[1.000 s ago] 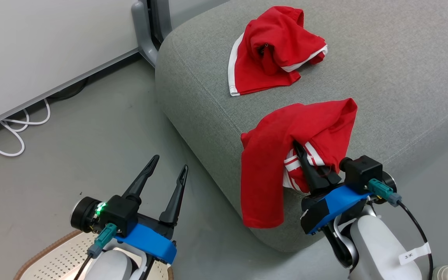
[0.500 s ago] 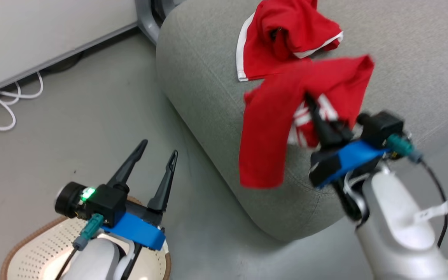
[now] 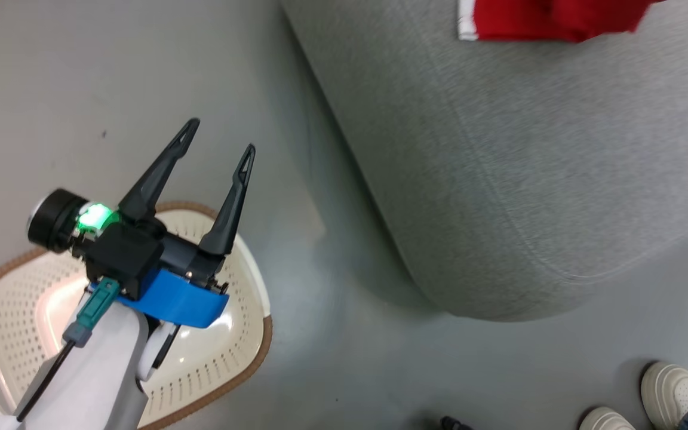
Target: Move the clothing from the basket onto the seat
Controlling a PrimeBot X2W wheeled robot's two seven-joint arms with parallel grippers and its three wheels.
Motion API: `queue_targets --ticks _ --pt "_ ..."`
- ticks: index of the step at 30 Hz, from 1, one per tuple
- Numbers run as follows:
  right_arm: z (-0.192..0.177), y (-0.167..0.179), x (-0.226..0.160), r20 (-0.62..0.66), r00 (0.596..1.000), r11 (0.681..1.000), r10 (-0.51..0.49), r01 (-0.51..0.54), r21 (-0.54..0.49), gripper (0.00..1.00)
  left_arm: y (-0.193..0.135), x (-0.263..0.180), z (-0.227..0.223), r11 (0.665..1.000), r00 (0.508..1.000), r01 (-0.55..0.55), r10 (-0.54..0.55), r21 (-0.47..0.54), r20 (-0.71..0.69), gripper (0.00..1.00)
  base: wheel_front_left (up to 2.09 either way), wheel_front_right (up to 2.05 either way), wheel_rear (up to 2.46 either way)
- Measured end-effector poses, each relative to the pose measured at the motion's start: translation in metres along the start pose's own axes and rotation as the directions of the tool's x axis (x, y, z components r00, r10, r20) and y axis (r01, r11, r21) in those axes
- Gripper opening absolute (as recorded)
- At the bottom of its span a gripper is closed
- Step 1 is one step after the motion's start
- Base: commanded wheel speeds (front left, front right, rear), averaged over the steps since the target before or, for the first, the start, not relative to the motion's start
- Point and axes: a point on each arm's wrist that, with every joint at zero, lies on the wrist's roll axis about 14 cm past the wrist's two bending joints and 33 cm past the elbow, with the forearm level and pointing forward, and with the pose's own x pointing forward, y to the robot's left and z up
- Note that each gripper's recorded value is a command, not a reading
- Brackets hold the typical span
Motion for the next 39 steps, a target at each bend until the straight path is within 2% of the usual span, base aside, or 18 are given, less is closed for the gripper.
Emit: queue_targets --ticks 2,4,9,14,16,19,21,22,23,29,34,39 --pt "-0.007 -0.004 0.015 0.009 0.999 0.999 -0.032 0.032 0.019 0.00 0.009 0.001 -0.008 1.000 1.000 -0.007 0.007 -0.005 -0.002 1.00 0.00 0.00 0.00" --pt "-0.028 -0.006 0.025 -0.024 0.998 0.998 -0.059 0.059 0.024 0.00 0.019 0.000 -0.016 0.999 1.000 -0.027 0.026 -0.019 -0.004 1.00 0.00 0.00 0.00" --pt "-0.111 0.008 0.029 -0.183 0.979 0.994 -0.085 0.096 0.052 0.00 0.039 -0.012 -0.044 0.997 0.997 -0.073 0.072 -0.039 -0.043 1.00 0.00 0.00 0.00" --pt "-0.189 0.038 0.013 -0.346 0.936 0.990 -0.067 0.104 0.091 0.00 0.055 -0.026 -0.066 0.991 0.989 -0.122 0.117 -0.047 -0.088 1.00 0.00 0.00 0.00" --pt "-0.206 0.047 0.008 -0.377 0.925 0.992 -0.054 0.093 0.086 0.00 0.059 -0.031 -0.070 0.990 0.987 -0.133 0.128 -0.047 -0.099 1.00 0.00 0.00 0.00" --pt "-0.212 0.052 0.007 -0.384 0.922 0.992 -0.049 0.091 0.090 0.00 0.061 -0.033 -0.071 0.989 0.985 -0.140 0.135 -0.043 -0.104 1.00 0.00 0.00 0.00" --pt "-0.208 0.051 0.009 -0.372 0.927 0.992 -0.049 0.088 0.088 0.43 0.060 -0.032 -0.067 0.989 0.986 -0.140 0.135 -0.041 -0.096 1.00 0.00 0.00 0.00" --pt "-0.206 0.051 0.009 -0.370 0.928 0.993 -0.047 0.085 0.086 0.76 0.059 -0.031 -0.065 0.990 0.987 -0.139 0.135 -0.040 -0.092 1.00 0.00 0.00 0.00" --pt "-0.205 0.052 0.008 -0.370 0.928 0.993 -0.044 0.081 0.085 1.00 0.058 -0.031 -0.063 0.990 0.987 -0.137 0.133 -0.040 -0.090 1.00 0.00 0.00 0.00" --pt "-0.190 0.057 0.001 -0.360 0.933 0.994 -0.013 0.050 0.095 1.00 0.048 -0.026 -0.044 0.990 0.989 -0.134 0.131 -0.045 -0.065 1.00 0.00 0.00 0.00" --pt "-0.186 0.062 -0.031 -0.388 0.921 0.991 0.022 0.030 0.129 1.00 0.035 -0.031 -0.026 0.986 0.986 -0.155 0.151 -0.056 -0.066 1.00 0.00 0.00 0.00" --pt "-0.166 0.069 -0.061 -0.369 0.927 0.983 0.058 0.012 0.185 1.00 0.026 -0.043 0.008 0.976 0.978 -0.208 0.207 -0.058 -0.028 1.00 0.00 0.00 0.00"
